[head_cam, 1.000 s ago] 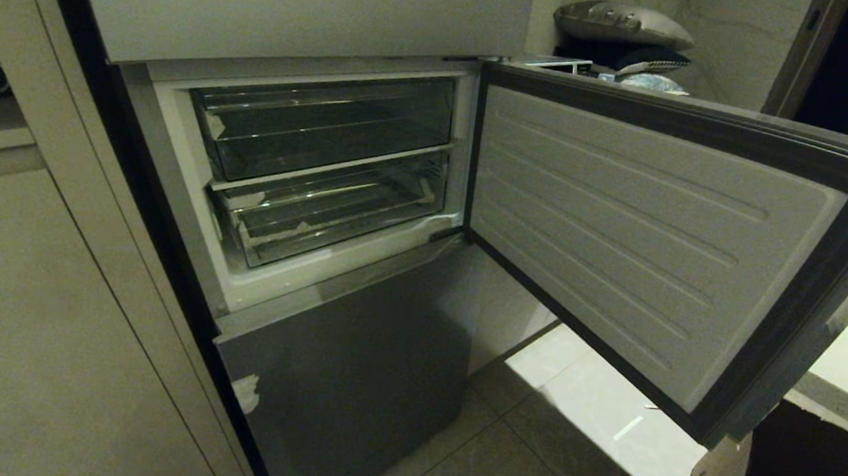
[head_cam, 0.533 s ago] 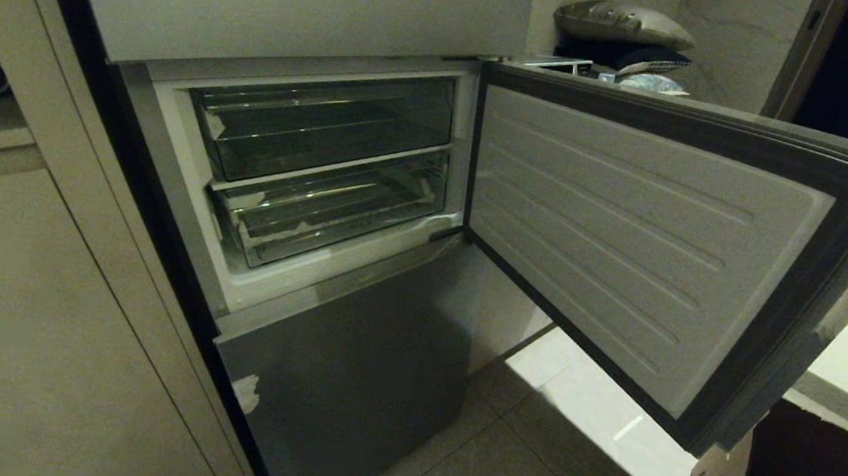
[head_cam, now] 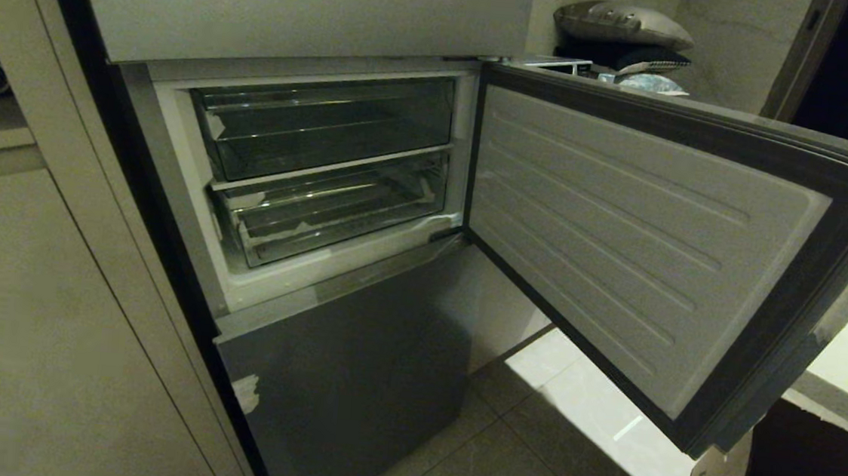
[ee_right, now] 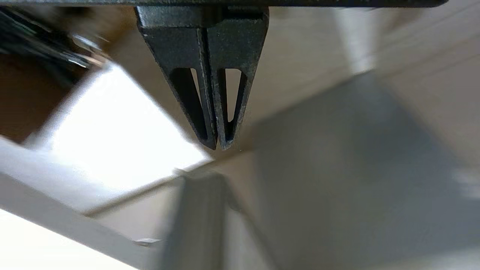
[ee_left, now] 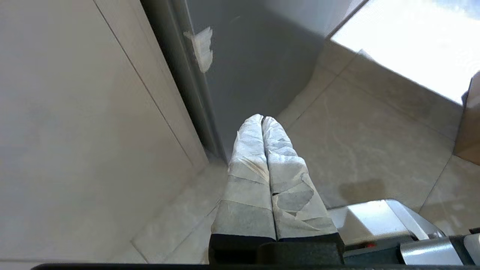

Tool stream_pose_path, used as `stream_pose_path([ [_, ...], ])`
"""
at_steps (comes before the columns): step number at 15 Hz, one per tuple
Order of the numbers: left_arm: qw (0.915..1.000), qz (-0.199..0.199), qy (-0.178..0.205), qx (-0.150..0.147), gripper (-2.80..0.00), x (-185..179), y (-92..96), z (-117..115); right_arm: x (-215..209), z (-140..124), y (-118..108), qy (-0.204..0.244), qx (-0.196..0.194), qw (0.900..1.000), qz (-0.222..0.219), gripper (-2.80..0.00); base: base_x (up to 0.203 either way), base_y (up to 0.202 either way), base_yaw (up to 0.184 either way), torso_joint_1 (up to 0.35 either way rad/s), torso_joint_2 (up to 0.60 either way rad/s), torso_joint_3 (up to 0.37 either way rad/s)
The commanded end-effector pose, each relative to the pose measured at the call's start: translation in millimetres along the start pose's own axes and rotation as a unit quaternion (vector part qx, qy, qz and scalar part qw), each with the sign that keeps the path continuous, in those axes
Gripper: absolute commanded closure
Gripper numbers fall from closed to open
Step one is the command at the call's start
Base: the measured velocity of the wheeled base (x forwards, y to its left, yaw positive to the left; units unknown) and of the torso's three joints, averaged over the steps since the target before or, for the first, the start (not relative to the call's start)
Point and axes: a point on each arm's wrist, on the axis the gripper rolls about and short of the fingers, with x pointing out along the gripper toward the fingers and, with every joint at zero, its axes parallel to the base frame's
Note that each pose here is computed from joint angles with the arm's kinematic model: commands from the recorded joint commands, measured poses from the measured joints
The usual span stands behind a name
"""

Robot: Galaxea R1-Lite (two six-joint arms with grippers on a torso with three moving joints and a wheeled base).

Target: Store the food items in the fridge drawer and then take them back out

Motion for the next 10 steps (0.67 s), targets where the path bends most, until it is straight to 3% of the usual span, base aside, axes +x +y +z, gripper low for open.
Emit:
stream_pose_path([
  [1, 0.9992, 0.01, -0.038, 0.001, 0.0, -6, -0.3, -4, -12, -18, -1, -0.046, -0.018, 0.997, -0.059, 0.0, 0.0, 0.0, 0.0, 0.0, 0.0, 0.0],
  [3, 0.9937, 0.016, -0.11, 0.014, 0.0, -16, -1.9, -10, -10, -23, -2, -0.037, -0.023, 0.996, -0.079, 0.0, 0.0, 0.0, 0.0, 0.0, 0.0, 0.0],
  [4, 0.9916, 0.02, -0.127, 0.015, 0.0, -18, -2.2, -11, -10, -23, -2, -0.037, -0.022, 0.996, -0.079, 0.0, 0.0, 0.0, 0.0, 0.0, 0.0, 0.0],
  [6, 0.9911, 0.035, -0.126, -0.025, 0.0, -18, -1.6, -11, -10, -24, -2, -0.036, -0.017, 0.996, -0.081, 0.0, 0.0, 0.0, 0.0, 0.0, 0.0, 0.0],
  [10, 0.9908, 0.038, -0.126, -0.029, 0.0, -18, -1.5, -11, -9, -22, -3, -0.052, -0.012, 0.995, -0.08, 0.0, 0.0, 0.0, 0.0, 0.0, 0.0, 0.0],
])
